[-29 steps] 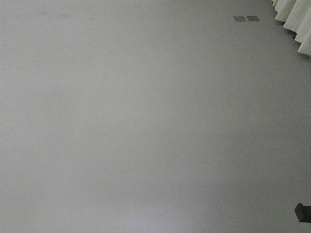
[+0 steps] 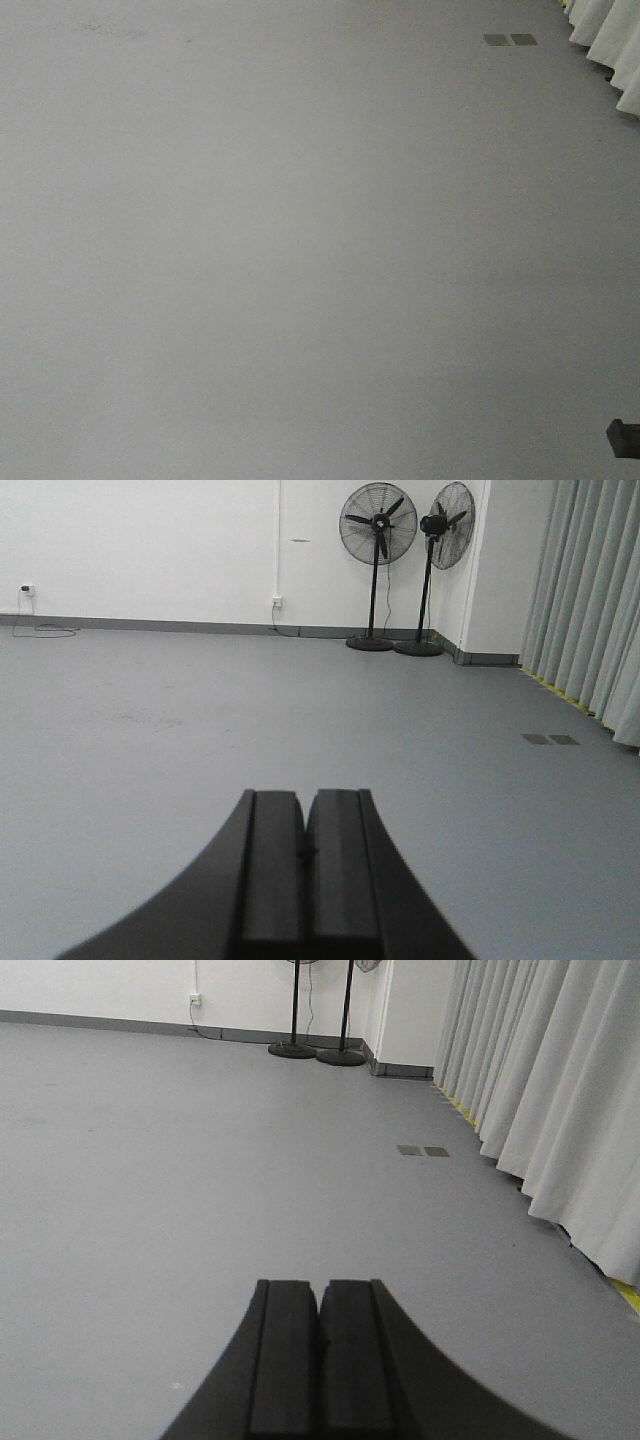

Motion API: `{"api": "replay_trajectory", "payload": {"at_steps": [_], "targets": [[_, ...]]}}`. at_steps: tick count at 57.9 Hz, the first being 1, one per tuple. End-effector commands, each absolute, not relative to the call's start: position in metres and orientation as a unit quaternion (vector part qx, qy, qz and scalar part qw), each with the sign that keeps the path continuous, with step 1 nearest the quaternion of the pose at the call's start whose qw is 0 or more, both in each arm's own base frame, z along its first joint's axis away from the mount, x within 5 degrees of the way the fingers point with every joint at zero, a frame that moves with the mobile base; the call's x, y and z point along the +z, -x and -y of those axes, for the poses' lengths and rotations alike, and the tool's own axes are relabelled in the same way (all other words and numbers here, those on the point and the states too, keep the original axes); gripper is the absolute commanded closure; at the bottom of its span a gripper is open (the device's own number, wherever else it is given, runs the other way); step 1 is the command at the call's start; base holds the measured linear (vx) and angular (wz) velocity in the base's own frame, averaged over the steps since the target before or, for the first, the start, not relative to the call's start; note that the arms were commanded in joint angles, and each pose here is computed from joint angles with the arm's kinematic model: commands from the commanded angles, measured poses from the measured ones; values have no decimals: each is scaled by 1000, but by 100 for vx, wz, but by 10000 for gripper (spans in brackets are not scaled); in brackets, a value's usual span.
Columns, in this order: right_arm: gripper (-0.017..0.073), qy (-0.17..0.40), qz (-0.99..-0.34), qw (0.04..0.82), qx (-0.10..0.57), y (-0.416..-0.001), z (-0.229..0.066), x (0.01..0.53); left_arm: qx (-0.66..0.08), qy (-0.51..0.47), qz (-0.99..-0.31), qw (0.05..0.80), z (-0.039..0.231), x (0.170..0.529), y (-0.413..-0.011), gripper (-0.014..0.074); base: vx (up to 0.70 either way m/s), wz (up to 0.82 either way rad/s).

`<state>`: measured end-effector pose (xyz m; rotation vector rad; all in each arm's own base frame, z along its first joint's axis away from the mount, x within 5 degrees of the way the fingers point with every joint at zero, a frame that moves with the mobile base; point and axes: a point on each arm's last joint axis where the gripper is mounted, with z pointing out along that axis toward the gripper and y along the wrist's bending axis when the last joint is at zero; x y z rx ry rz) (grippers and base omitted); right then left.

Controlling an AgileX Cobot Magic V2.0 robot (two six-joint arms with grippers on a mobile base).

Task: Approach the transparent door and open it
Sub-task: 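Drive the base forward and turn toward the glass sliding door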

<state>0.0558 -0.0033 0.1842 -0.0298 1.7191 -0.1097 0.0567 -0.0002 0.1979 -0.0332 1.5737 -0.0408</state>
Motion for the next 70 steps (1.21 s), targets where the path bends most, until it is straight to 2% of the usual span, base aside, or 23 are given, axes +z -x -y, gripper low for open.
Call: {"api": "replay_trajectory", "payload": {"at_steps": [1,35,70], "targets": [[564,13,-729,682,-53,-56,3,188,-28,19,-693,721,1,195,-58,596,10,3],[564,13,-729,682,-53,-56,3,188,-28,19,-693,721,1,195,-58,596,21,4],[564,13,-729,682,-53,-56,3,188,-28,19,-693,721,1,195,-58,596,42,-6]]}}
